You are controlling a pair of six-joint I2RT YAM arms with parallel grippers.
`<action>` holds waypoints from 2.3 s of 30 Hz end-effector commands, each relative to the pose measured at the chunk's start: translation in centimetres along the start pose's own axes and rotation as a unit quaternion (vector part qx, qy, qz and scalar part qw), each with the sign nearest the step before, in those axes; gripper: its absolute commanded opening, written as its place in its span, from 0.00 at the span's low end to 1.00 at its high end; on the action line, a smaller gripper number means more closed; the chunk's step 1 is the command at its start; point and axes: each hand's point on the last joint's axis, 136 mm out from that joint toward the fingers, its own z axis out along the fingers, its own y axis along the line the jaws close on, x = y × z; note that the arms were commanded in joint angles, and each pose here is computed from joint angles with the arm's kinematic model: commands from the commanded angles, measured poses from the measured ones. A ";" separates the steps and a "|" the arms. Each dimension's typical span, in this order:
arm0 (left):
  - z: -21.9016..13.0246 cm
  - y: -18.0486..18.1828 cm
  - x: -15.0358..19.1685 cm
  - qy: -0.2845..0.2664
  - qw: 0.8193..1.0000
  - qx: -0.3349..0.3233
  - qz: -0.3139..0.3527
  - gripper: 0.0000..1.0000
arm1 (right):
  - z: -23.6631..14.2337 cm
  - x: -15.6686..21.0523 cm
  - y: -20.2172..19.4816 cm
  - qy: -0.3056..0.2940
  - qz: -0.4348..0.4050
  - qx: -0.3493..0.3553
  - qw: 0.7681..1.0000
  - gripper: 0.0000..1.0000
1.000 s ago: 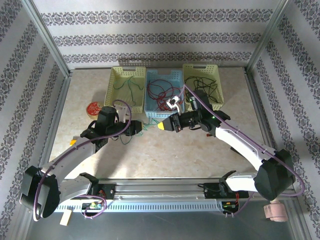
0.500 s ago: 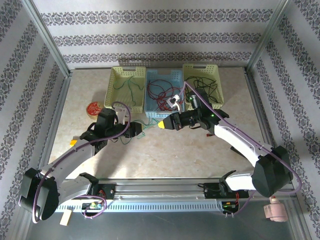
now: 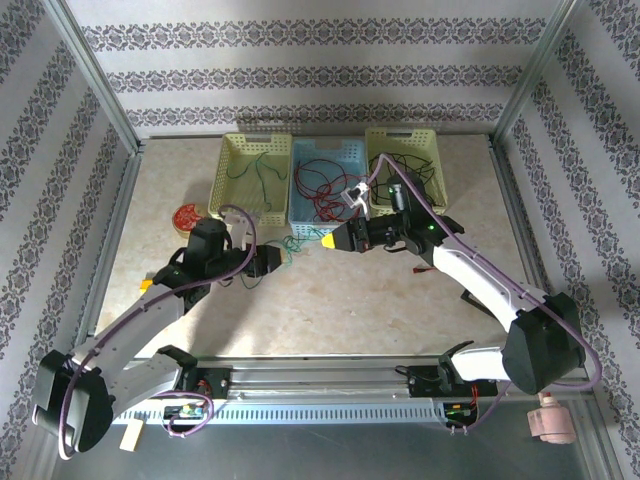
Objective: Untangle the cables
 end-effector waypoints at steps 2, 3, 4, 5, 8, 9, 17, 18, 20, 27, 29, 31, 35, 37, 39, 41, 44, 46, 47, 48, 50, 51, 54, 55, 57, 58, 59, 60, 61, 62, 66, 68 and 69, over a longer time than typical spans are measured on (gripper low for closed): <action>-0.7 -0.3 0.1 0.011 1.000 -0.012 0.019 0.49 | -0.4 -0.3 1.0 -0.001 -0.010 -0.024 1.000 0.00; -0.7 -0.2 0.1 0.012 1.000 -0.013 0.018 0.50 | -0.4 -0.2 0.9 0.000 -0.006 -0.023 1.000 0.00; -0.7 -0.2 0.2 0.013 1.000 -0.013 0.017 0.50 | -0.4 -0.1 0.8 0.001 -0.003 -0.023 1.000 0.00; -0.7 -0.3 0.2 0.014 1.000 -0.012 0.017 0.50 | -0.3 0.0 0.7 0.002 0.000 -0.023 1.000 0.00; -0.7 -0.3 0.2 0.014 1.000 -0.014 0.020 0.50 | -0.2 0.6 0.8 0.007 0.007 -0.023 1.000 0.00; -0.7 -0.3 0.2 0.014 1.000 -0.014 0.019 0.50 | -0.2 0.8 0.9 0.009 0.009 -0.022 1.000 0.00; -0.1 0.3 0.6 0.031 0.999 -0.021 0.021 0.51 | 0.5 3.4 -3.3 0.017 0.070 0.041 0.997 0.00; 0.2 0.6 0.7 0.035 0.999 -0.026 0.018 0.51 | 0.8 3.5 -4.4 0.017 0.079 0.051 0.995 0.00; 0.8 1.2 1.0 0.045 0.998 -0.034 0.012 0.50 | 1.3 3.4 -6.2 0.016 0.094 0.072 0.993 0.00; 2.4 3.3 1.9 0.072 0.995 -0.069 -0.002 0.49 | 2.4 3.0 -12.1 0.012 0.155 0.134 0.979 0.00; 2.8 4.0 2.2 0.081 0.993 -0.084 -0.003 0.48 | 2.5 3.2 -12.9 0.010 0.156 0.145 0.977 0.00; 3.4 4.5 2.4 0.090 0.992 -0.093 -0.002 0.46 | 2.3 3.2 -13.6 0.004 0.161 0.159 0.974 0.00; 4.7 5.0 2.9 0.102 0.990 -0.099 0.001 0.45 | 2.0 3.0 -13.8 0.004 0.167 0.155 0.974 0.00; 5.4 4.8 3.0 0.106 0.990 -0.090 0.003 0.45 | 1.8 3.0 -13.8 0.005 0.170 0.154 0.973 0.00; 6.0 4.8 3.4 0.113 0.990 -0.089 0.004 0.44 | 1.8 3.0 -13.8 0.006 0.170 0.152 0.974 0.00; 6.6 5.1 3.9 0.121 0.988 -0.092 0.003 0.44 | 1.8 3.1 -13.8 0.007 0.169 0.151 0.974 0.00; 7.3 5.8 4.3 0.121 0.987 -0.103 -0.007 0.41 | 1.8 3.2 -13.5 0.010 0.167 0.146 0.975 0.00; 7.7 5.8 4.0 0.109 0.989 -0.098 -0.011 0.39 | 1.8 3.3 -13.2 0.011 0.164 0.142 0.976 0.00; 7.9 5.7 3.7 0.103 0.990 -0.095 -0.011 0.39 | 1.8 3.3 -13.0 0.012 0.163 0.140 0.977 0.00; 8.1 5.7 3.6 0.099 0.991 -0.095 -0.013 0.39 | 1.8 3.3 -12.9 0.011 0.161 0.140 0.977 0.00; 8.5 5.9 3.3 0.097 0.990 -0.097 -0.017 0.38 | 1.8 3.4 -12.7 0.011 0.158 0.138 0.978 0.00; 8.7 6.0 3.3 0.101 0.990 -0.098 -0.019 0.38 | 1.8 3.4 -12.6 0.011 0.157 0.137 0.978 0.00; 9.3 6.7 3.8 0.119 0.986 -0.110 -0.026 0.38 | 1.7 3.5 -12.4 0.012 0.154 0.134 0.979 0.00; 9.5 6.9 4.0 0.125 0.986 -0.111 -0.025 0.38 | 1.6 3.5 -12.4 0.012 0.155 0.135 0.979 0.00; 9.8 7.1 4.2 0.130 0.985 -0.112 -0.025 0.38 | 1.6 3.5 -12.2 0.011 0.151 0.135 0.979 0.00; 9.9 7.2 4.2 0.129 0.985 -0.112 -0.025 0.38 | 1.5 3.5 -12.2 0.010 0.151 0.135 0.979 0.00; 10.0 7.2 4.2 0.128 0.985 -0.112 -0.024 0.38 | 1.5 3.6 -12.1 0.010 0.149 0.134 0.980 0.00; 10.1 7.2 4.1 0.127 0.985 -0.111 -0.024 0.38 | 1.5 3.6 -12.0 0.010 0.149 0.133 0.980 0.00; 10.2 7.2 4.0 0.127 0.985 -0.111 -0.024 0.38 | 1.5 3.6 -12.1 0.010 0.149 0.134 0.980 0.00; 10.2 7.2 4.0 0.129 0.985 -0.111 -0.025 0.38 | 1.5 3.6 -12.0 0.010 0.148 0.133 0.980 0.00; 10.7 7.3 4.2 0.136 0.984 -0.109 -0.026 0.38 | 1.5 3.6 -11.9 0.011 0.148 0.131 0.980 0.00; 10.7 7.2 4.3 0.138 0.984 -0.107 -0.025 0.38 | 1.6 3.7 -11.9 0.013 0.148 0.131 0.980 0.00; 10.7 7.2 4.3 0.139 0.984 -0.107 -0.025 0.38 | 1.6 3.7 -11.9 0.013 0.147 0.131 0.980 0.00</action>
